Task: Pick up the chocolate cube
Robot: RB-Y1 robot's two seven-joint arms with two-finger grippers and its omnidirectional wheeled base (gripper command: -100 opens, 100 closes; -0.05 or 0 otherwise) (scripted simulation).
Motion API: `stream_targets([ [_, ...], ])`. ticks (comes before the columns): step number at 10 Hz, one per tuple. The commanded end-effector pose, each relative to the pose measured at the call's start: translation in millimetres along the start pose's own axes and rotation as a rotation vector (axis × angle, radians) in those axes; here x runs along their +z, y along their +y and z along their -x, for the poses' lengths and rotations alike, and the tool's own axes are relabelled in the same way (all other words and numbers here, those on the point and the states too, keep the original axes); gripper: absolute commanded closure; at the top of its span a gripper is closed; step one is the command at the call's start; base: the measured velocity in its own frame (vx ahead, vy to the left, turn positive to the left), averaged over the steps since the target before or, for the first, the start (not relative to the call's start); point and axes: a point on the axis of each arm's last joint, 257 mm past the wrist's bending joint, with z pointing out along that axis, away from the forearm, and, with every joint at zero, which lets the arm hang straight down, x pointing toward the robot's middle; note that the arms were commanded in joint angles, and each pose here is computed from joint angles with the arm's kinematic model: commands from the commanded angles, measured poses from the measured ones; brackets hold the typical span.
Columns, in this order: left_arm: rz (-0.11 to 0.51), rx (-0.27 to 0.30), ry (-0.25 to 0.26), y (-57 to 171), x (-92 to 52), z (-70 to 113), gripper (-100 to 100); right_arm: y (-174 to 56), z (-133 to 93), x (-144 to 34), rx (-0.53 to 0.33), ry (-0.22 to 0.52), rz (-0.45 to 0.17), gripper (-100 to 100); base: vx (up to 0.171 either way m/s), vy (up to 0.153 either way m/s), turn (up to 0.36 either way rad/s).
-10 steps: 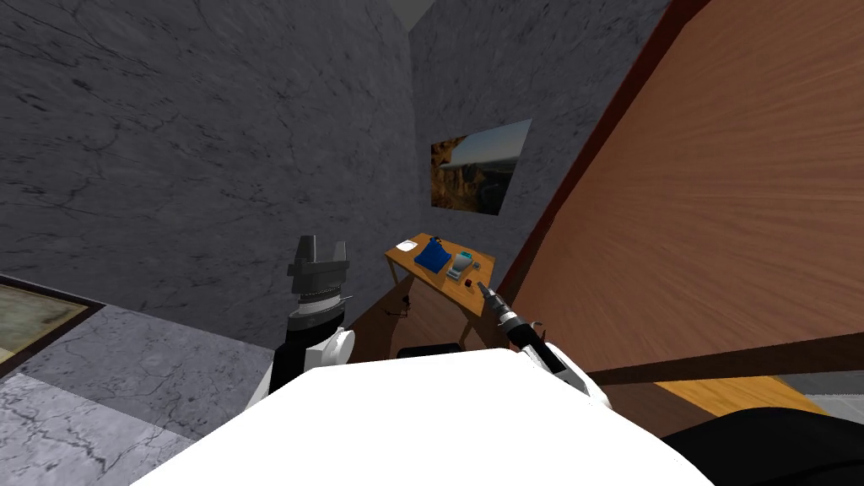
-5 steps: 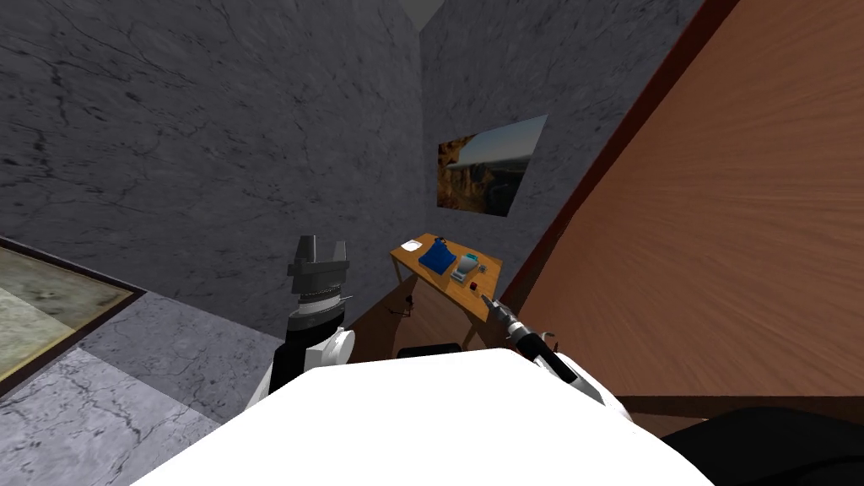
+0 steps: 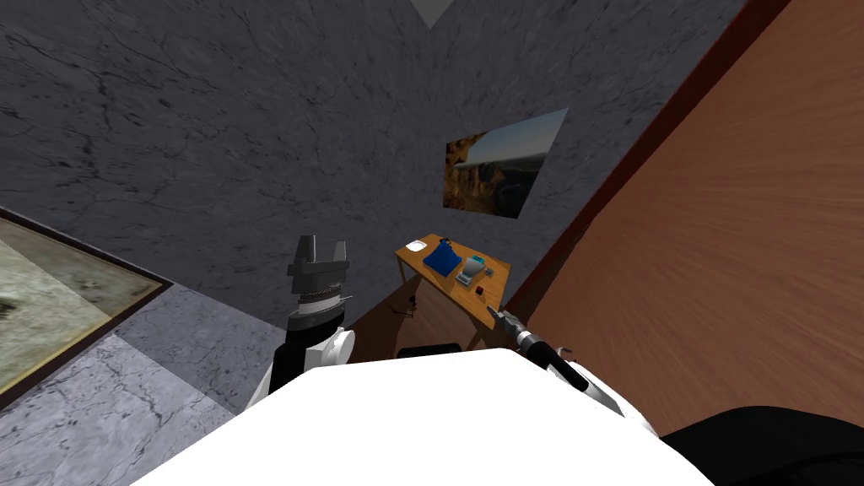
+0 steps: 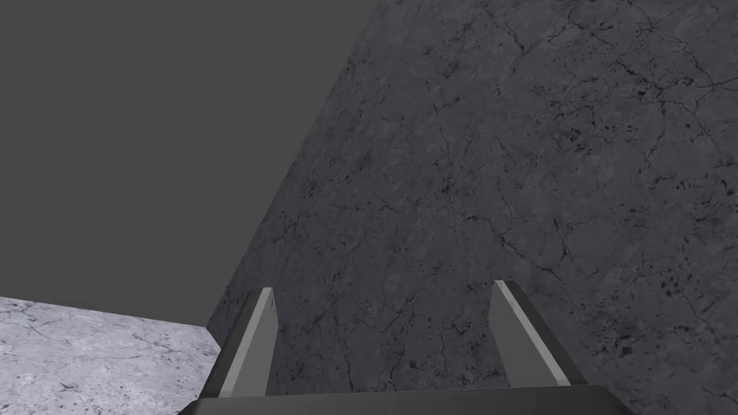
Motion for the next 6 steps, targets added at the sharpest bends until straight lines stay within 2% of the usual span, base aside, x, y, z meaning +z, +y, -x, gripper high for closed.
stream_targets([
  [1,0.0,0.0,0.0,0.0,0.0,0.0,0,-24.3,-17.5,-5.7,-0.058,0.058,-0.039,-100,0.035,0.02,0.158],
  [2,0.0,0.0,0.0,0.0,0.0,0.0,0,-27.9,-19.5,-6.6,-0.058,0.063,-0.046,-100,0.04,0.013,0.093],
  [4,0.0,0.0,0.0,0.0,0.0,0.0,0,-71.7,-49.7,-26.9,-0.144,0.179,-0.121,-100,0.069,0.019,0.21],
  [5,0.0,0.0,0.0,0.0,0.0,0.0,0,-77.2,-52.3,-28.8,-0.154,0.186,-0.131,-100,0.09,0.017,0.095],
  [6,0.0,0.0,0.0,0.0,0.0,0.0,0,-100.6,-66.6,-42.2,-0.197,0.246,-0.17,-100,0.081,0.023,0.149],
])
